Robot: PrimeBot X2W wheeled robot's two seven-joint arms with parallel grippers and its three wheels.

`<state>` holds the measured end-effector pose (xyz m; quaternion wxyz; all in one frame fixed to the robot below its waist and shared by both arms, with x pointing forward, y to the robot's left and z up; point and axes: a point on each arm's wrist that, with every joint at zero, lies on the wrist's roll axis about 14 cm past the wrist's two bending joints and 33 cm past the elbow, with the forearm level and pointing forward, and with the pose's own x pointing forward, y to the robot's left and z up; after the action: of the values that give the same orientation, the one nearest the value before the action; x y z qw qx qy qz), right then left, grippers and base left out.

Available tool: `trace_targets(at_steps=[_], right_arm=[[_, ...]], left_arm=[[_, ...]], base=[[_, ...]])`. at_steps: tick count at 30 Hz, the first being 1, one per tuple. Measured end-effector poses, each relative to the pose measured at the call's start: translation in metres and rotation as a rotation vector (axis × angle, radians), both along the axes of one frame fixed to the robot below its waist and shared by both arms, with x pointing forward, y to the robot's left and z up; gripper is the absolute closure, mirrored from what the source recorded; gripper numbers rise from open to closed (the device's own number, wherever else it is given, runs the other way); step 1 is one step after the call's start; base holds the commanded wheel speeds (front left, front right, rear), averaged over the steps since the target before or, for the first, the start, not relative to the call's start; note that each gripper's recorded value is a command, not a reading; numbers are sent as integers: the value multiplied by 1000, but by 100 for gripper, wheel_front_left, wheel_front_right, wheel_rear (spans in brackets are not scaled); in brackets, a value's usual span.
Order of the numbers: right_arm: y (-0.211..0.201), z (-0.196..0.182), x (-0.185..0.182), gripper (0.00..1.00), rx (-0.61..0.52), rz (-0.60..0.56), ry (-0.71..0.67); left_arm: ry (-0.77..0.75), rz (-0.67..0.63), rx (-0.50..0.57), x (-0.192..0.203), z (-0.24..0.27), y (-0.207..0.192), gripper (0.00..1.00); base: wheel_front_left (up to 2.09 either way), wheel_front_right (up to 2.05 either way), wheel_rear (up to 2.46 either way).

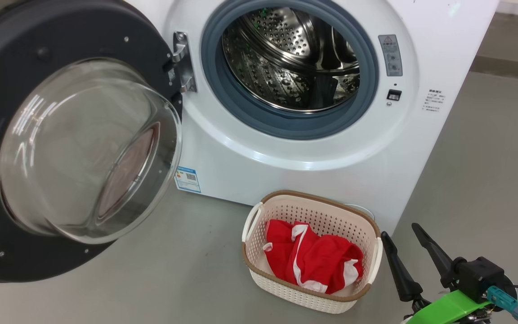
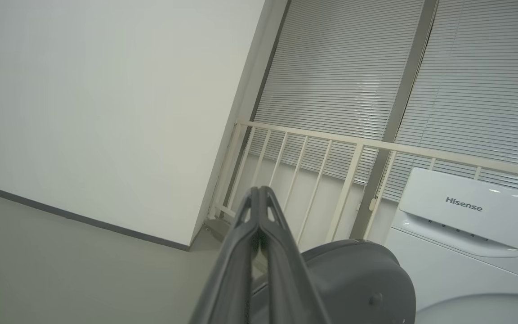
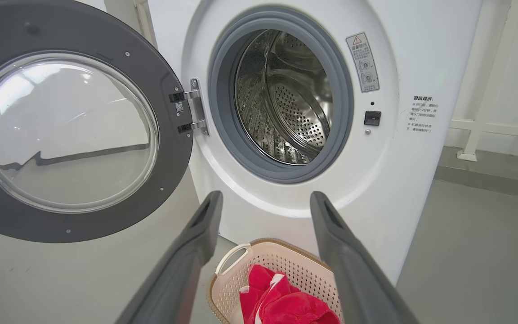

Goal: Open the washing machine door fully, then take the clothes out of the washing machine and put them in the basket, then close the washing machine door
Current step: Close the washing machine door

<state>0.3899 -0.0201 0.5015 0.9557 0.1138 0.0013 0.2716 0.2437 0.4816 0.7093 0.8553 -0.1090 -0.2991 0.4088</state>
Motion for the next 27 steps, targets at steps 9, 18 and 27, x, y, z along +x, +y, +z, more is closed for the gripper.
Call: trace_targets(at_steps=[9, 18, 27], right_arm=[[-6, -1, 6, 0, -8, -12, -2], [-8, -5, 5, 0, -23, -9, 5], [-10, -8, 4, 0, -35, -3, 10]], left_arm=[[38, -4, -396, 18, -60, 51, 100], [109, -84, -715, 28, -117, 56, 100], [53, -343, -925, 60, -131, 31, 100]], base=[[0, 0, 0], [0, 0, 0], [0, 0, 0]])
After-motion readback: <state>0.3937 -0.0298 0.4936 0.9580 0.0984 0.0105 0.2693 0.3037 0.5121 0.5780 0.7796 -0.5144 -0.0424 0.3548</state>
